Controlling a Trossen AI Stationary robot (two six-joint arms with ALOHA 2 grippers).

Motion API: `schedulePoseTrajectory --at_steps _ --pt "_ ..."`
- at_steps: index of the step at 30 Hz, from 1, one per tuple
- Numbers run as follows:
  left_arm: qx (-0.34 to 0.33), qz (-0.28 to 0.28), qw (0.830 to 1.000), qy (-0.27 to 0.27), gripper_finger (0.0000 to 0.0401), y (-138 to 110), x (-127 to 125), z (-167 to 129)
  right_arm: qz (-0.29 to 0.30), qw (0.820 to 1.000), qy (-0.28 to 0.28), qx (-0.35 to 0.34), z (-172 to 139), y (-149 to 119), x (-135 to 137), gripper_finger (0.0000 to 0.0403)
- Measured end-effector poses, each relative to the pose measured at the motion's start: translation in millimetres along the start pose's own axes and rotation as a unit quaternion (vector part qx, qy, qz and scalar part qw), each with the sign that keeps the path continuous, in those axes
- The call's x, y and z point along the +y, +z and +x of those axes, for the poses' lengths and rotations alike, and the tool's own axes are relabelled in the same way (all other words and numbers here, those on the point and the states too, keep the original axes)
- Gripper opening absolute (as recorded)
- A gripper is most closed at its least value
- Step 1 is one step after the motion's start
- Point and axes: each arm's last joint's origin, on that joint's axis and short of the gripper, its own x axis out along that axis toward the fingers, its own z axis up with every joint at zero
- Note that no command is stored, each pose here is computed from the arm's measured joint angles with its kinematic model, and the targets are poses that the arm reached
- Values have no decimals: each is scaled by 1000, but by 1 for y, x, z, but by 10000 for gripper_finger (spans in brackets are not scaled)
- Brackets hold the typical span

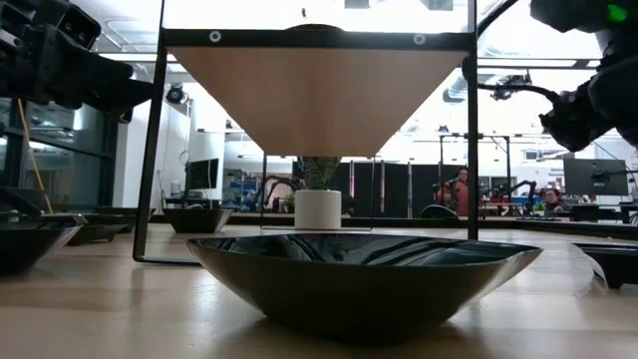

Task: Pick & Place Mini shaped plates
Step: Stack the black leaf shaped plate on top of the black leaf shaped plate on the shelf

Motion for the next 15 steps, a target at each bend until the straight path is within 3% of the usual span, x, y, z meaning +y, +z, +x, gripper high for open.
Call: schedulePoseTrajectory --at_steps 6,15 --pt "0 0 1000 0 234 0 0 0 -4 1000 19 -3 -10 -3 -1 1" --pt "0 0 1000 0 234 0 0 0 -7 1000 4 -14 -41 -7 12 0"
